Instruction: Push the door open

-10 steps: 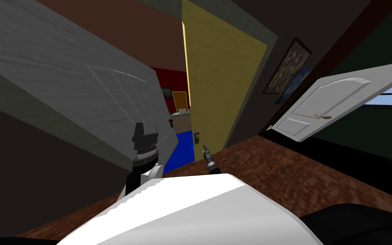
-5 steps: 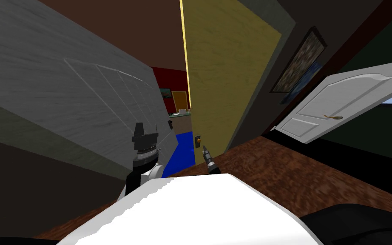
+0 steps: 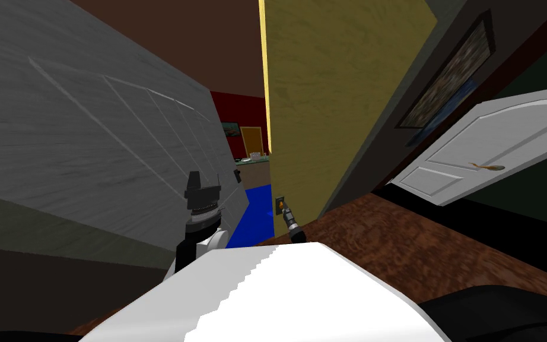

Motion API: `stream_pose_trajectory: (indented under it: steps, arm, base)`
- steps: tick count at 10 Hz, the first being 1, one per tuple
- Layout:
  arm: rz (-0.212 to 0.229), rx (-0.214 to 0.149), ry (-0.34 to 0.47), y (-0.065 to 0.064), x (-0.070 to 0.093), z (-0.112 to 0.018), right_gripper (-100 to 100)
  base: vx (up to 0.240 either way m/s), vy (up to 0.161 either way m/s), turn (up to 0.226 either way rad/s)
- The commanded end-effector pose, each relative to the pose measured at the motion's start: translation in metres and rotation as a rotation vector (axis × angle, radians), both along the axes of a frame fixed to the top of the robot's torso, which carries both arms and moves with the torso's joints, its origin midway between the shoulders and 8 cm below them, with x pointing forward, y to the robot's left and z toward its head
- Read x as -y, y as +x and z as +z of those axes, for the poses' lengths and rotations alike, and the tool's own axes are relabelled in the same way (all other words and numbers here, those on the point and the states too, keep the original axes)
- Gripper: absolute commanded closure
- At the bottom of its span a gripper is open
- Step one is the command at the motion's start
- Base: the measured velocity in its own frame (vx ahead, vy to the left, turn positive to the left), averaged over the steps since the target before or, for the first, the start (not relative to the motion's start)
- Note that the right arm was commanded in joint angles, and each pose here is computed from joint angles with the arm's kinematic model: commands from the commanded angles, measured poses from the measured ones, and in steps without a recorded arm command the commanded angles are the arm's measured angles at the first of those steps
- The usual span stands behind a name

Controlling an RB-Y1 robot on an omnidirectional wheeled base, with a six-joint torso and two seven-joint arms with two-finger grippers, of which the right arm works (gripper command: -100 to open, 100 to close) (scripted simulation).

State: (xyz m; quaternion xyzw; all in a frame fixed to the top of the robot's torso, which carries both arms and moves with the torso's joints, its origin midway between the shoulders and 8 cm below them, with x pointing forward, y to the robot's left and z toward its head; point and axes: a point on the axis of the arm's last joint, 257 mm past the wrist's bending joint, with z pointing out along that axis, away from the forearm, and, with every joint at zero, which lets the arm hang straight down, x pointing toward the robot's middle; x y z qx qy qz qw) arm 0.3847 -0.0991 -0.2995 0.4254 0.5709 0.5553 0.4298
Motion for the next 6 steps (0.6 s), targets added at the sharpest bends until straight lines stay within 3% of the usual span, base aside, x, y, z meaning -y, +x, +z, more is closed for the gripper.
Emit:
stream_pose_trajectory:
  steps: [1, 2, 3, 6]
  arm:
    - [-0.013, 0.000, 0.019, 0.0054, -0.0037, 0.0028, -100]
    - [-0.008, 0.000, 0.011, 0.0032, -0.0019, 0.0012, -100]
    - [-0.008, 0.000, 0.011, 0.0032, -0.0019, 0.0012, 100]
    - [-0.008, 0.000, 0.011, 0.0032, -0.0019, 0.0012, 100]
  base:
    - [0.173, 0.054, 0.019]
    - [0.076, 0.023, 0.001]
    - [-0.007, -0.003, -0.005]
    - [-0.012, -0.005, 0.009]
